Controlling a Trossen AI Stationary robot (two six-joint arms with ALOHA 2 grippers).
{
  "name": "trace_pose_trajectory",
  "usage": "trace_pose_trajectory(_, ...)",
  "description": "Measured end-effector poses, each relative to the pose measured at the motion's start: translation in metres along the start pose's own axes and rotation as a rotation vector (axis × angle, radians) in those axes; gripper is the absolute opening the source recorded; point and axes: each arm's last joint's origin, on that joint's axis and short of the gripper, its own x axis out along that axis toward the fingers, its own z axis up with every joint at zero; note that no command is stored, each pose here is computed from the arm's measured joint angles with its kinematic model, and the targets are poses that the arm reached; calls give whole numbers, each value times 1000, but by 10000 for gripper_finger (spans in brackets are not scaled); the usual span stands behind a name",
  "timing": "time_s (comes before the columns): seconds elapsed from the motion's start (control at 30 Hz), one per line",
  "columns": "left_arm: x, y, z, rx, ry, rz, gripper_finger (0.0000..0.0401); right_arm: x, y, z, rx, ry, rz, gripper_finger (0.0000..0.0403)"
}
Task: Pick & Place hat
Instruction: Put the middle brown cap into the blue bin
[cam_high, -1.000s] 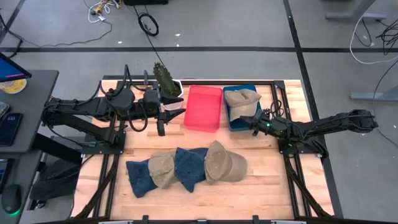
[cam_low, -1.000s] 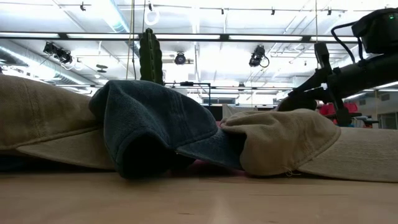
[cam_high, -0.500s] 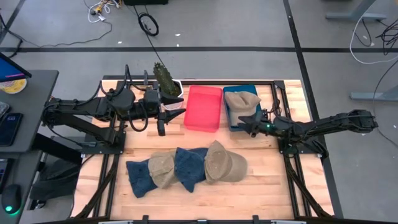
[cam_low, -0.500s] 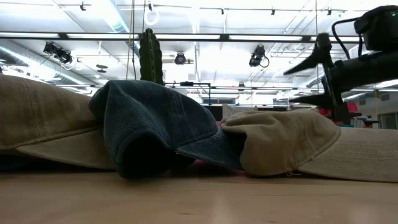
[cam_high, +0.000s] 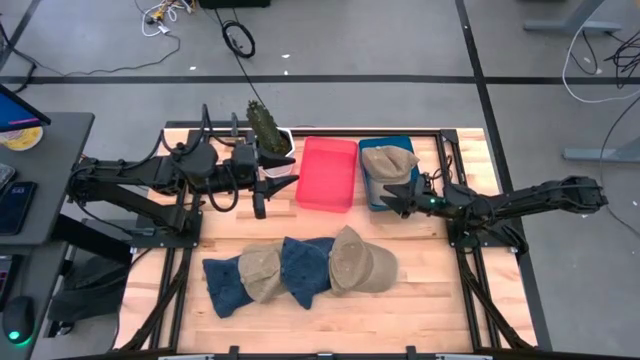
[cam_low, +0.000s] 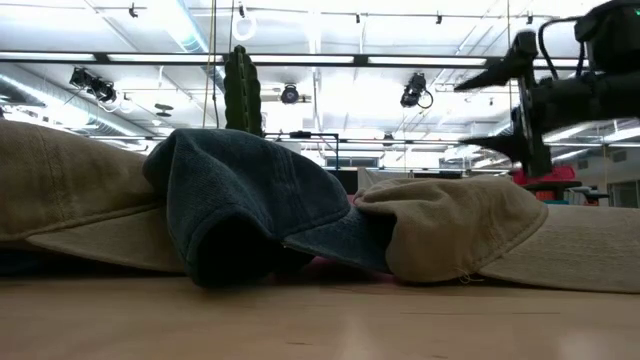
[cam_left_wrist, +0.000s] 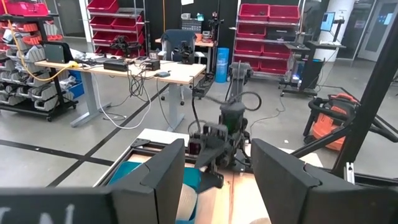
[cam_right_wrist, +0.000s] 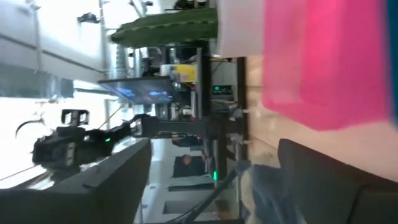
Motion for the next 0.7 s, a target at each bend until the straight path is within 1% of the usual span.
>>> trace_pose_trajectory(0.1,0,0,-1,3,7,1,188,7,17,-2,-81,1,4,315)
trace_pose_trajectory(0.2,0,0,-1,3,8,1,188,14,33,-4,-199,5,-55,281)
trace_pose_trajectory(0.33,0,0,-1,2,8,1,188,20,54,-3,-362,21,-241,235)
trace_pose_trajectory(0.43,0,0,-1,0,8,1,188,20,76,2,-452,33,-370,201)
trace_pose_trajectory(0.57,0,0,-1,0,9,2,188,16,96,11,-493,93,-570,156)
trace_pose_trajectory(0.63,0,0,-1,0,9,2,188,16,102,14,-498,138,-654,132)
trace_pose_trajectory(0.7,0,0,-1,1,9,2,188,19,103,17,-508,177,-713,104)
